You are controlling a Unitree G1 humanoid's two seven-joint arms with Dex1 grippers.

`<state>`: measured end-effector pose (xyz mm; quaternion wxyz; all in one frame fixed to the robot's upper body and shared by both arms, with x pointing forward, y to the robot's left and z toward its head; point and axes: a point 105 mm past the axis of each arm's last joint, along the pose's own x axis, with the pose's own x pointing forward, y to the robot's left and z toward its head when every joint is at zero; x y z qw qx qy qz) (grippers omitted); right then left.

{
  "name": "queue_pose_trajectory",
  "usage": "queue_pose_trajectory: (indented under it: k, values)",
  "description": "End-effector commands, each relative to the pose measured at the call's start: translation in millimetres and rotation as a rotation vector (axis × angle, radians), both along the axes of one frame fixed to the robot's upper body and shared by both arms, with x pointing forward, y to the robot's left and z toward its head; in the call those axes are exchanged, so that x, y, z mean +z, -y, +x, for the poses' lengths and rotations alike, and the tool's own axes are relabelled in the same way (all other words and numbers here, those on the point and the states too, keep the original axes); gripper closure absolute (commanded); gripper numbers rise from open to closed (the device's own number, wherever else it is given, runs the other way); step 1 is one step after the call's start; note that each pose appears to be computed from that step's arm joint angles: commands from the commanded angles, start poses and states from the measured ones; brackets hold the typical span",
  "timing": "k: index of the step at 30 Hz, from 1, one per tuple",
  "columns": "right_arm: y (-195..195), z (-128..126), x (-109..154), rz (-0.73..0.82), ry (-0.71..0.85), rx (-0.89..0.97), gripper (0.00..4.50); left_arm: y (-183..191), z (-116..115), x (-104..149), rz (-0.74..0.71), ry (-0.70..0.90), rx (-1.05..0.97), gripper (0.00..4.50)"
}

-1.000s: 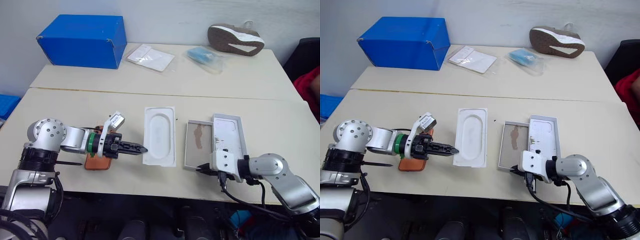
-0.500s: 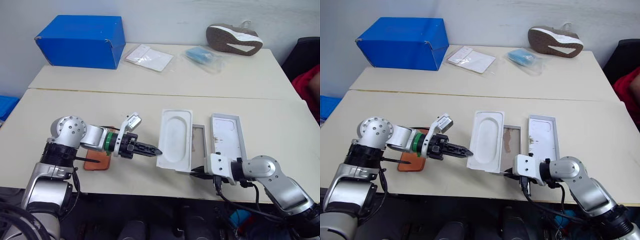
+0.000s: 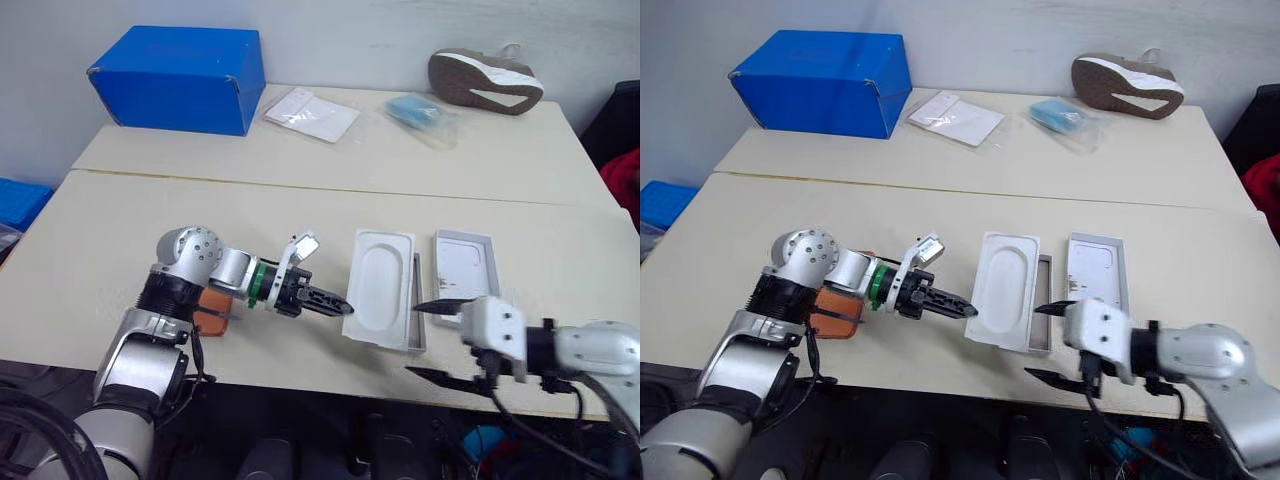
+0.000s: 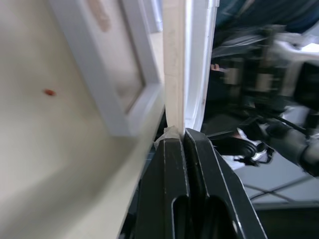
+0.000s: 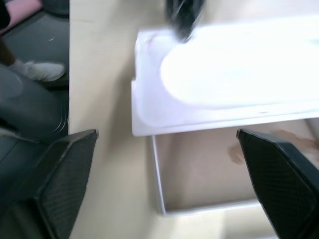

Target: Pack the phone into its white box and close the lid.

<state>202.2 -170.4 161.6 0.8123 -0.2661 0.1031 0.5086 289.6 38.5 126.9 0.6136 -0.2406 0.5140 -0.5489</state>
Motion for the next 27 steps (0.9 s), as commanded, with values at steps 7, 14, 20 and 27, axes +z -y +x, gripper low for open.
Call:
queue_pose_trajectory:
  k: [7,14,20,27]
  values:
    - [16.8,-24.3,28.8,0.118,0.027,-0.161,0.04,21.9,10.6,6.2,-0.019,-0.013,0.018,4.5]
    - [15.0,-27.7,29.6,0.152,0.014,-0.204,0.04,28.2,16.9,-4.4,0.03,-0.023,0.058,4.5]
    - [15.9,-27.8,26.1,0.139,0.013,-0.216,0.04,30.3,16.9,-5.2,0.023,-0.028,0.062,4.5]
    - [15.9,-25.1,24.8,0.141,0.018,-0.214,0.01,33.6,16.1,-12.8,0.051,-0.054,0.065,4.28]
